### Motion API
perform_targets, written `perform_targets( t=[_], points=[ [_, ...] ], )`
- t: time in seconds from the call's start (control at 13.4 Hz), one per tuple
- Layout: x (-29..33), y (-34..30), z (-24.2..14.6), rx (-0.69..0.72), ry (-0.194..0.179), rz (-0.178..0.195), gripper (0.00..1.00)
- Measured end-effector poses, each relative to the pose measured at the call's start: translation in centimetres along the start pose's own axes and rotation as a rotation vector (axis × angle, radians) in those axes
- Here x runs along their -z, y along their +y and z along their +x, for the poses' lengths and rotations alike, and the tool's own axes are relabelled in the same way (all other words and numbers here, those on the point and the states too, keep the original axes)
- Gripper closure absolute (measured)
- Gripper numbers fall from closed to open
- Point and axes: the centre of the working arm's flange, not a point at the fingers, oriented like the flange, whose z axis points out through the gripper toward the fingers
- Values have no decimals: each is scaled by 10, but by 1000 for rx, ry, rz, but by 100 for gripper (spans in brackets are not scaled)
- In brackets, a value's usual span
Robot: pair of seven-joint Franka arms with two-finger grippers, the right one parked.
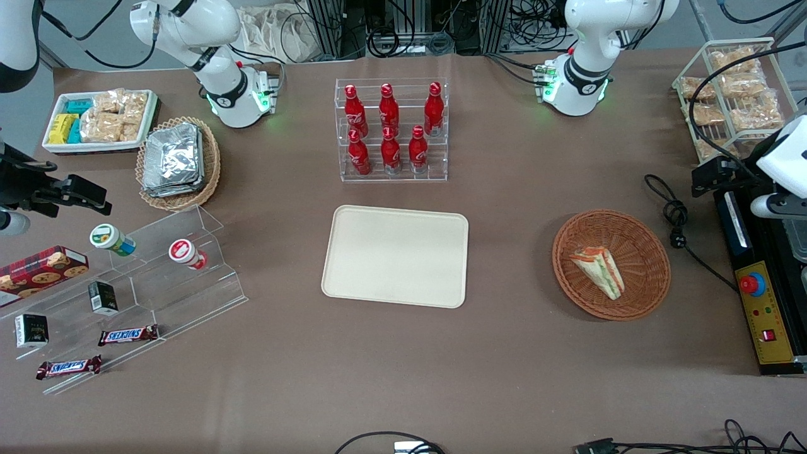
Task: Place sandwich from basket to tray
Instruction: 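Move the left gripper over the wicker basket above the sandwich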
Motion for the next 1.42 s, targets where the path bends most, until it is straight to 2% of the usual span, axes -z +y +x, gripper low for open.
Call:
perform_targets(
  t=[1.42],
  points=[
    [-4,-8,2,15,-6,-7,0]
  ],
)
